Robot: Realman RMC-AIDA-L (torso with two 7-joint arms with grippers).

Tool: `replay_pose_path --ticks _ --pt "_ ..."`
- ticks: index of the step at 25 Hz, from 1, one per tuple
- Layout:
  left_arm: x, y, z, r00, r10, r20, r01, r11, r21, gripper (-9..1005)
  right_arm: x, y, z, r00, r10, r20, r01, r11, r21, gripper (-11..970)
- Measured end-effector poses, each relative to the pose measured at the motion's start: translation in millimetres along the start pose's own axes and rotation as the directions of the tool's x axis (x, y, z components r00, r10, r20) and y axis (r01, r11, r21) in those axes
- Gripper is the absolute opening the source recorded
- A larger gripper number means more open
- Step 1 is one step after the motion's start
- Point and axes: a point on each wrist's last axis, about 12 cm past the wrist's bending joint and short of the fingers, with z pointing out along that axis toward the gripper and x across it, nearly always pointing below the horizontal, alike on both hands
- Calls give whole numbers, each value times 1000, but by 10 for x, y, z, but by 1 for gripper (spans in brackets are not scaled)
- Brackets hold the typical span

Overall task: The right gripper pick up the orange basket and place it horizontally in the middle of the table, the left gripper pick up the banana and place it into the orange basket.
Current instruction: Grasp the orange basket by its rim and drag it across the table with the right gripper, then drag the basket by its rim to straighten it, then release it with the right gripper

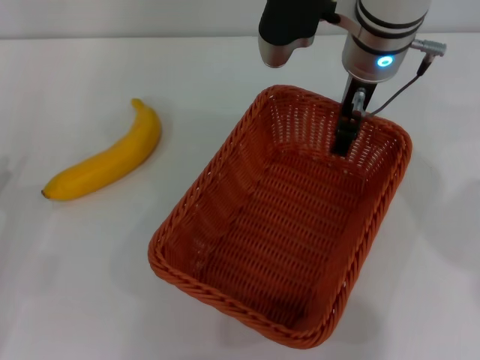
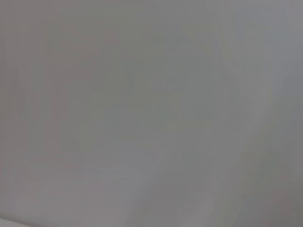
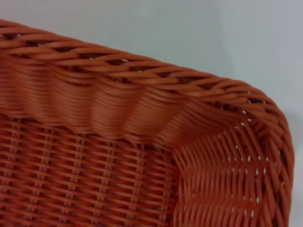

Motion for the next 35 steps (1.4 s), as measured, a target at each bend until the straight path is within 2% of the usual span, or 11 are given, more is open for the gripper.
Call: replay_pose_path --ticks 7,12,14,18,21,22,23,28,31,35 --pt "-2 6 0 1000 3 -1 -3 1000 -2 882 -24 18 -46 999 -35 -12 35 999 -7 690" --pt "-7 11 0 1000 5 0 -5 1000 -4 882 -26 26 -61 999 -38 -15 37 999 -17 457" --pt "-9 12 0 1000 6 1 -6 1000 -4 882 -20 22 -74 999 -30 -21 29 999 -21 426" --pt "-15 12 7 1000 14 6 -14 1000 -5 882 12 -60 -134 999 50 -2 -50 998 -29 364" --pt "-20 8 21 1000 18 8 -18 1000 -3 882 125 -196 -202 988 154 21 -153 987 -45 328" --pt "-22 5 29 1000 20 8 -20 1000 -1 882 238 -287 -239 971 238 30 -236 970 -66 316" --pt "-25 4 36 1000 22 9 -22 1000 0 882 238 -287 -239 971 238 30 -236 970 -66 306" --pt "-57 -11 108 999 34 18 -34 999 15 881 682 -516 -299 884 468 1 -466 880 -95 266" --pt "-75 -33 168 999 40 23 -40 999 29 881 931 -574 -295 822 569 -23 -567 814 -124 253" --pt "-103 -68 265 998 61 31 -62 997 48 881 1281 -578 -213 717 695 -46 -688 697 -201 236"
